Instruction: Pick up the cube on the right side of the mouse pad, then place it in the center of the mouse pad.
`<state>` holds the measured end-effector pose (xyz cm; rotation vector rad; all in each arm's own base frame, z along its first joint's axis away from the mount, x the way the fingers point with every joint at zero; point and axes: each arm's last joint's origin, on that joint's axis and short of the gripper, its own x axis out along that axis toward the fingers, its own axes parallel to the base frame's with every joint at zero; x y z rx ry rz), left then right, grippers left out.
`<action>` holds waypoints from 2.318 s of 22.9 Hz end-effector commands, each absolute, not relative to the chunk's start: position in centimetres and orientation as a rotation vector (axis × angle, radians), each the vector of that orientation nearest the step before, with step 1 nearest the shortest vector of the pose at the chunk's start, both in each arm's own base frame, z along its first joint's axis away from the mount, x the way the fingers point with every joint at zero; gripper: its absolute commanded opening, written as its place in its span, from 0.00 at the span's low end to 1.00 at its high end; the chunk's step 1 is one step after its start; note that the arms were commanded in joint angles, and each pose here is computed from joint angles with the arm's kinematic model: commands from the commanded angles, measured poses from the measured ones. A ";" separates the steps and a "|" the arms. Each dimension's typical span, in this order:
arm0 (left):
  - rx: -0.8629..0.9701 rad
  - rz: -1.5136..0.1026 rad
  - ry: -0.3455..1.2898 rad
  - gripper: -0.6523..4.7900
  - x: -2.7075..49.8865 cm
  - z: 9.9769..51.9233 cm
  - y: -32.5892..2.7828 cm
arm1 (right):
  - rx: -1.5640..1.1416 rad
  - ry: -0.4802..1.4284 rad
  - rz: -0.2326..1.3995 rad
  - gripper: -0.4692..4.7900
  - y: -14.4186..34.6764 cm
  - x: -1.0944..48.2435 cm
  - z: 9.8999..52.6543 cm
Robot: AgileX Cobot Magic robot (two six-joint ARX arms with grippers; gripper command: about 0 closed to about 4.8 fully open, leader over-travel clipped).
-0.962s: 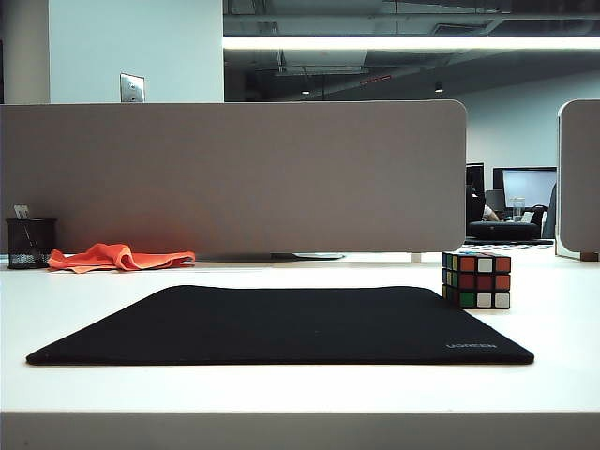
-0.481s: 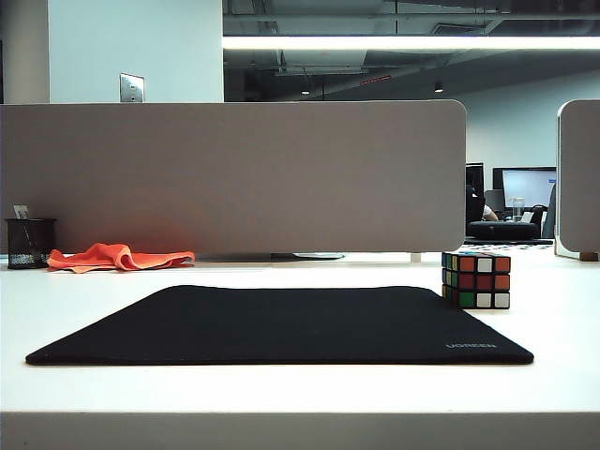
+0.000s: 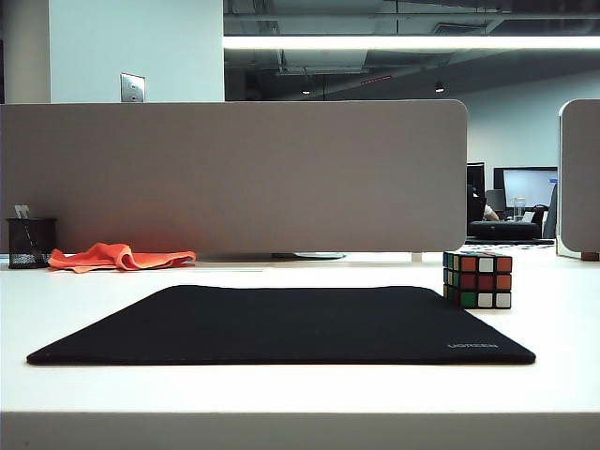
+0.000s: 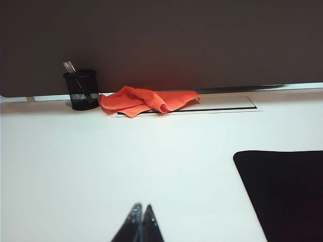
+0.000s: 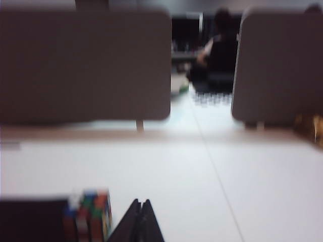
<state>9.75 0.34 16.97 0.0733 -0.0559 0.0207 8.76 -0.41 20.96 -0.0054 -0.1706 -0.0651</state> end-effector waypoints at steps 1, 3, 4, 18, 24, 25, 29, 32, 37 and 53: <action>0.069 0.001 -0.104 0.11 9.5 18.2 0.3 | 0.032 -0.168 -0.108 0.08 -0.5 7.9 24.5; 0.068 -0.054 -0.122 0.11 9.3 19.2 0.1 | 0.028 -0.108 -0.110 0.08 -0.5 8.0 26.9; 0.051 -0.106 -0.127 0.11 9.2 19.4 0.0 | 0.025 -0.080 -0.091 0.08 -0.5 8.3 27.8; -0.009 -0.344 0.038 0.11 10.5 28.3 -0.7 | 0.017 0.301 0.017 0.08 0.6 16.8 35.6; -0.042 -0.541 0.176 0.11 15.9 31.3 -2.0 | 0.047 0.444 0.133 0.08 1.2 19.0 34.7; -0.047 -0.581 0.190 0.11 16.6 31.6 -2.3 | 0.065 0.451 0.158 0.08 1.2 19.1 34.6; -0.056 -0.675 0.216 0.28 19.1 32.0 -3.3 | 0.110 0.479 0.181 0.65 1.4 19.8 34.3; -0.058 -0.707 0.245 0.41 20.3 31.5 -4.2 | 0.111 0.506 0.181 1.00 1.5 20.8 34.5; -0.060 -0.681 0.287 0.65 21.6 30.5 -4.3 | 0.102 0.585 0.211 1.00 2.5 23.9 34.8; -0.029 -0.694 0.297 0.70 21.9 30.1 -5.1 | -0.017 0.972 0.092 1.00 8.2 35.2 25.6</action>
